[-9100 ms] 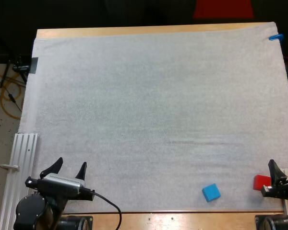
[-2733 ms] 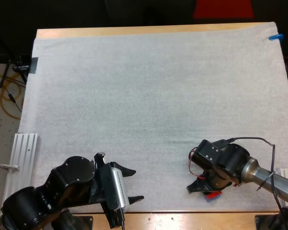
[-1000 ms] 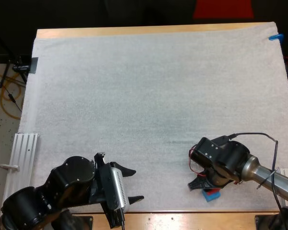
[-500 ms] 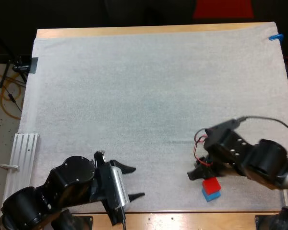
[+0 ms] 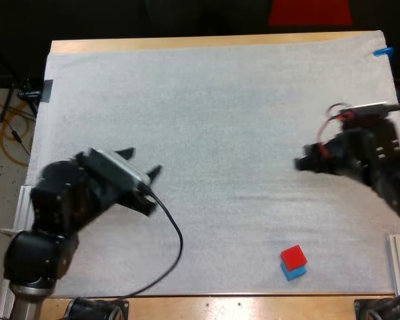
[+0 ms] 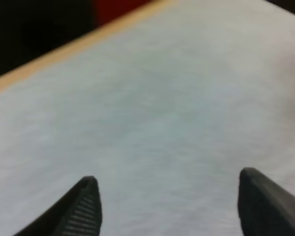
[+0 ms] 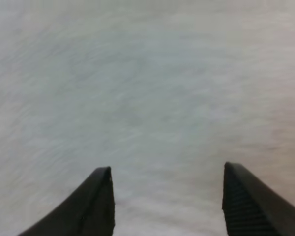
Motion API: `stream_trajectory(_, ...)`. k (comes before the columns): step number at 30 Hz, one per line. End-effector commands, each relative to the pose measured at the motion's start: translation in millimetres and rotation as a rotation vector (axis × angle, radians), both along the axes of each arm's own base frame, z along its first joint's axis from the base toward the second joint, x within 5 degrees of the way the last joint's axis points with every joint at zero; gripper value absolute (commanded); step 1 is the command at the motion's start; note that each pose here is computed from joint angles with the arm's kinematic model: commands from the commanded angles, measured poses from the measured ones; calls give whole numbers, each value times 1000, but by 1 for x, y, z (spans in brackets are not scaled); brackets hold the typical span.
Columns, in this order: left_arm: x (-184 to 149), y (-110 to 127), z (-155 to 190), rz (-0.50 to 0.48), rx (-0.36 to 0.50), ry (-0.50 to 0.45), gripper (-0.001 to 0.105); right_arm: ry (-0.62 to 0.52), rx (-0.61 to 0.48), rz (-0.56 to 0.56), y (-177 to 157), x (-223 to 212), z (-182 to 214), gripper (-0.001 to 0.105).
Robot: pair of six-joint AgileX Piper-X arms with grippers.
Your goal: Stack red cube on blue cube
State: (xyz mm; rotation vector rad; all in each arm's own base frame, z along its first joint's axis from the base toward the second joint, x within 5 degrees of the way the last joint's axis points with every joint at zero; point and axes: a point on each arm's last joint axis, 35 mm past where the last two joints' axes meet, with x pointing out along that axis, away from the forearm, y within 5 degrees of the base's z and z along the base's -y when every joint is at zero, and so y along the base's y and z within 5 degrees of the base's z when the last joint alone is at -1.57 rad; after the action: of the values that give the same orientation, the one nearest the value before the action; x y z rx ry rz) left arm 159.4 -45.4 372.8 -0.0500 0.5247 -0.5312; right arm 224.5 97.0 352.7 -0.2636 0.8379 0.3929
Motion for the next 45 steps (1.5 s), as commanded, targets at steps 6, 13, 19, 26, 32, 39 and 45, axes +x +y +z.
stream_trajectory(6,-10,32,14,192,-22,-76,59,-158,-49,-128,-60,-21,34,49)
stream_trajectory(13,-36,33,23,199,-28,-137,59,-312,-106,-276,-101,-65,63,49)
stream_trajectory(19,-67,33,29,199,-33,-183,59,-468,-99,-303,-103,-114,84,49)
stream_trajectory(26,-114,33,35,197,-46,-321,59,-626,-90,-306,-100,-180,70,49)
stream_trajectory(32,-150,33,27,196,-63,-432,59,-703,-72,-312,-98,-219,32,49)
stream_trajectory(39,-157,33,-15,229,-153,-351,59,-677,-9,-352,-97,-230,2,49)
stream_trajectory(45,-141,33,-62,245,-123,-107,59,-648,11,-324,-96,-225,-5,49)
